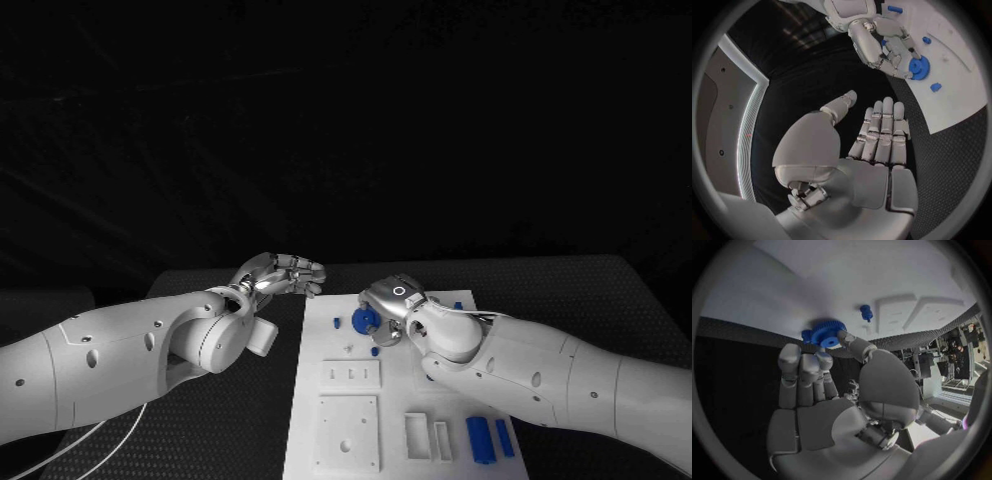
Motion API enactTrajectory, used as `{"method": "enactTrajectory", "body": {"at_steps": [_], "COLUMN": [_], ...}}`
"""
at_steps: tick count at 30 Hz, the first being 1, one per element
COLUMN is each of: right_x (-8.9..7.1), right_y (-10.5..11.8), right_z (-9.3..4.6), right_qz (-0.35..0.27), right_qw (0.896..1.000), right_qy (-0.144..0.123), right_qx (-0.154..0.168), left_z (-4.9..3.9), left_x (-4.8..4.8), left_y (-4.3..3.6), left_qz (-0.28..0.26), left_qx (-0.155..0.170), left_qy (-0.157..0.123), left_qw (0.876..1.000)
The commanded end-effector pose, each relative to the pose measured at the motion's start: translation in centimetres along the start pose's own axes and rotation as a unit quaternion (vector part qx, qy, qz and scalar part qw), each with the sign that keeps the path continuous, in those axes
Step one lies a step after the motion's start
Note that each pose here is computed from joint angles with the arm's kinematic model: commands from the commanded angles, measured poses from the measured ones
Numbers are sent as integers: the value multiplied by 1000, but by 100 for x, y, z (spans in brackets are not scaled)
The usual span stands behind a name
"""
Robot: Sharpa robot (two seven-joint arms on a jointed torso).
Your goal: Assemble the parts on the task board
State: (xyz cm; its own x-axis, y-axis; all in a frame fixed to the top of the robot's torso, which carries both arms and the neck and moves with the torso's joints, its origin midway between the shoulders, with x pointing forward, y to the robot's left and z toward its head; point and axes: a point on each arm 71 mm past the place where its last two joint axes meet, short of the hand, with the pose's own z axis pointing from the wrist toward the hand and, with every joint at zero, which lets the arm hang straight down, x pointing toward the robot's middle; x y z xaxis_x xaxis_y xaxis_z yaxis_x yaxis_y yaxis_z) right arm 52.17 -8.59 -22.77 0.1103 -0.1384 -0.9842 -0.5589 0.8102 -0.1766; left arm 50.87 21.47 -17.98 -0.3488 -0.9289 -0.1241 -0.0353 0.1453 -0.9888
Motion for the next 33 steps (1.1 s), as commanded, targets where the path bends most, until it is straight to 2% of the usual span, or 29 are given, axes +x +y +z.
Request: {"method": "enactTrajectory", "body": {"at_steps": [1, 12, 20, 30, 33], "right_x": [27, 98, 124, 82, 25], "right_y": [25, -37, -118, -182, -203], "right_z": [-1, -29, -79, -177, -221], "right_qz": [2, 11, 16, 25, 33], "right_qw": [1000, 998, 998, 998, 999], "right_qy": [13, 55, 64, 48, 28], "right_qx": [-7, 6, 17, 21, 21], "left_z": [7, 4, 1, -9, -14], "left_x": [18, 11, 8, -11, -20], "left_y": [-20, -18, -18, -15, -14], "left_qz": [1, 1, 1, 1, 1], "left_qx": [6, 5, 5, 4, 4], "left_qy": [5, 5, 5, 3, 2], "left_qw": [1000, 1000, 1000, 1000, 1000]}}
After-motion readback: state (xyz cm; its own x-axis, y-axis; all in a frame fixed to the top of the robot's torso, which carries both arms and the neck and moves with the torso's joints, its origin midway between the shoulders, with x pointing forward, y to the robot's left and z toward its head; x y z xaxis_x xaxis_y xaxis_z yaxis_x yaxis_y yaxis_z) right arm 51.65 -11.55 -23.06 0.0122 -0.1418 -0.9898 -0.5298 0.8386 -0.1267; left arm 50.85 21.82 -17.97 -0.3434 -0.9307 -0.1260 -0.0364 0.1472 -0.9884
